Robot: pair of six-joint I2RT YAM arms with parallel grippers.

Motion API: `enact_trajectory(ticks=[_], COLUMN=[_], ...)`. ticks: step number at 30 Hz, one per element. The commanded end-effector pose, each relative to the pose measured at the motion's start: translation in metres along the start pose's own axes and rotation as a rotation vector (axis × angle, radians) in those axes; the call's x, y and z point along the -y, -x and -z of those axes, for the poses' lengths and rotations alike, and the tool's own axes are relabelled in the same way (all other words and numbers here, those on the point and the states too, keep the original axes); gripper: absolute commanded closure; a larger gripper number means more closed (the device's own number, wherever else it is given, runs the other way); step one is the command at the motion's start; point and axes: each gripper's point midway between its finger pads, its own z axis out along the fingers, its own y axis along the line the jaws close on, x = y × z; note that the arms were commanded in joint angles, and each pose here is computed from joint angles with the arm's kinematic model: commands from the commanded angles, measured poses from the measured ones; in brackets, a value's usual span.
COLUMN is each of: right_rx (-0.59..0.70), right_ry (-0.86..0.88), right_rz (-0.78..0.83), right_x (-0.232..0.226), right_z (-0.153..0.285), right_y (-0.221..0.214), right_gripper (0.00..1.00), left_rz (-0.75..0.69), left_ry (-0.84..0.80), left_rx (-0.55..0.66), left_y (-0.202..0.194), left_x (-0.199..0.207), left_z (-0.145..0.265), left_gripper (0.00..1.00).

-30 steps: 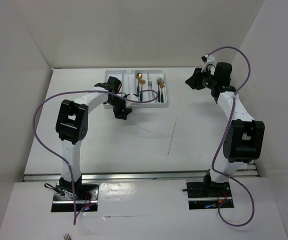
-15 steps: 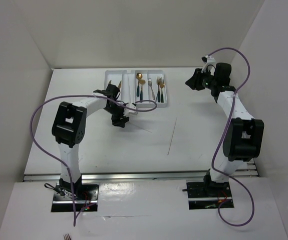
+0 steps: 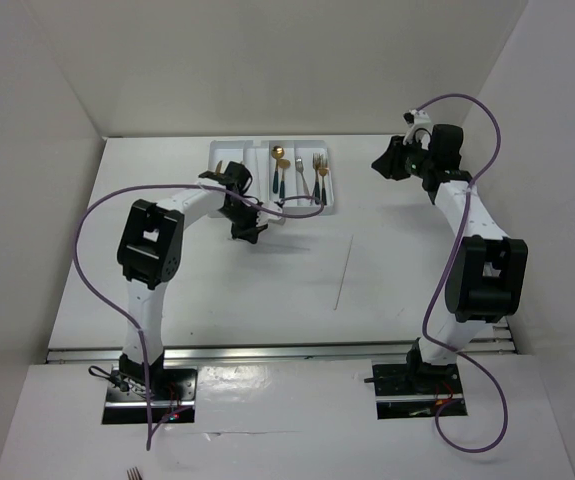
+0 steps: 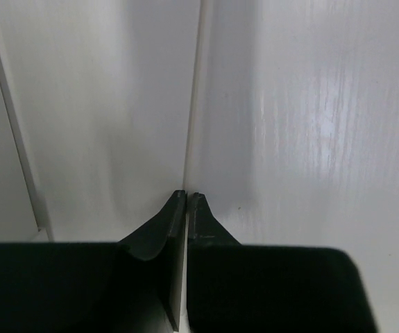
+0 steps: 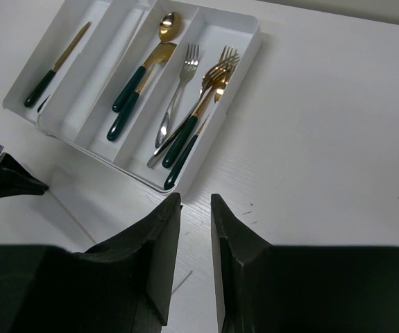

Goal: Sort the eating utensils into containers

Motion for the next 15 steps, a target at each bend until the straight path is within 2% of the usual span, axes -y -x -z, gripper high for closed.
enact_trajectory(ticks=[1, 2, 7, 15], right_rx=[0.043, 0.042, 0.028, 0.030], right_ry=[-0.014, -0.005, 0.004, 0.025], right_rz=[0.048, 0.048, 0.037, 0.021], right_x=[0.007, 0.005, 0.004, -0.003], right_z=[0.004, 0.004, 0.004, 0.007], right_y=[0.024, 0.024, 0.018, 0.014], right_gripper=[0.68, 0.68, 0.70, 0.70], left_rz=[0.066, 0.066, 0.078, 0.106], left_ry=[-0.087, -0.087, -0.060, 0.011], left_rx=[-0.060, -0.061, -0.050, 0.126], left_y=[-0.014, -0.014, -0.012, 0.049], left_x=[0.019, 0.019, 0.028, 0.046], left_z=[-0.018, -0.018, -0.009, 0.036], left_gripper=[0.96, 1.00, 1.00, 1.00])
